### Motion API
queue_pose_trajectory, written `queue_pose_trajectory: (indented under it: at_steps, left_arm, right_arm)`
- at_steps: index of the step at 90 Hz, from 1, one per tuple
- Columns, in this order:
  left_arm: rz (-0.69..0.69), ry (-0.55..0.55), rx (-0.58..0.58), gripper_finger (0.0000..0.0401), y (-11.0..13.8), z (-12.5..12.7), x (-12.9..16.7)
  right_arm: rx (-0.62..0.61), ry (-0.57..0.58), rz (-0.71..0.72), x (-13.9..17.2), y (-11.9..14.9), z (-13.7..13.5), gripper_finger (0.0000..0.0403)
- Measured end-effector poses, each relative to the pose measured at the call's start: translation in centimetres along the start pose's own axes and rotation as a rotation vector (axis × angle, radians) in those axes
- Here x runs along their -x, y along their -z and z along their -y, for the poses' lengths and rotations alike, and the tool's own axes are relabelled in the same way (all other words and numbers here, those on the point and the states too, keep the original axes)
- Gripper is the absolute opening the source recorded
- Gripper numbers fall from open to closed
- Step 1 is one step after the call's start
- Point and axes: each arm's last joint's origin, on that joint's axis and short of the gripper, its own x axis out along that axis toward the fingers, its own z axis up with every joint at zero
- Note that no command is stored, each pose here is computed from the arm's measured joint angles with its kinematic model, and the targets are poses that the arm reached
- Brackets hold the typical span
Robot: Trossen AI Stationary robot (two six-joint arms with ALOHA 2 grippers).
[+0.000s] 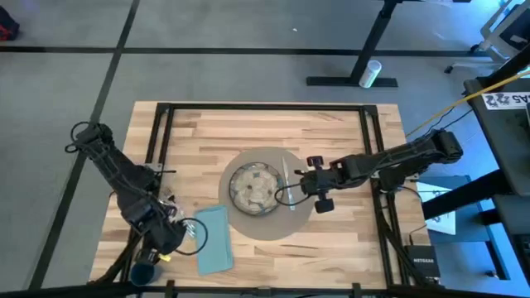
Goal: Set table place
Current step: Move the blue cup to the top right of the brown tablemat
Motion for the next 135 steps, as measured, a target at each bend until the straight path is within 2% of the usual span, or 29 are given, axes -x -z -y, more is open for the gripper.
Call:
queue_pose_trajectory:
  at_steps: [18,34,59,86,92,103,118,135]
  left_arm:
    - [-0.024,0.006,-0.078,0.0093,0.2,1.4,-1.4]
    - [-0.048,-0.002,-0.117,0.0112,0.2,2.8,-3.1]
    - [-0.043,0.028,-0.12,0.0116,0.5,4.3,-4.3]
    - [-0.059,0.017,-0.115,0.0116,1.2,4.0,-6.0]
    - [-0.049,-0.014,-0.099,0.0116,1.3,3.6,-6.3]
    - [-0.019,-0.096,-0.032,0.0093,1.0,2.9,-6.2]
    - [-0.006,-0.119,0.01,0.0013,0.0,1.7,-5.8]
    - [0.015,-0.111,0.032,0.0001,-1.8,0.0,-5.1]
  right_arm:
    - [0.0,0.0,-0.002,0.0,0.0,0.0,0.0]
    - [0.001,-0.001,-0.008,0.0,0.1,0.0,0.0]
    - [0.001,-0.008,-0.009,0.0,0.1,0.0,0.0]
    - [0.001,-0.009,-0.009,0.0,0.1,0.0,0.0]
    - [0.001,-0.009,-0.009,0.0,0.1,0.0,0.0]
    - [0.001,-0.008,-0.009,0.0,0.1,0.0,0.0]
    - [0.002,-0.008,-0.012,0.0,0.1,0.0,0.0]
    - [0.003,-0.009,-0.021,0.0,0.2,0.0,0.0]
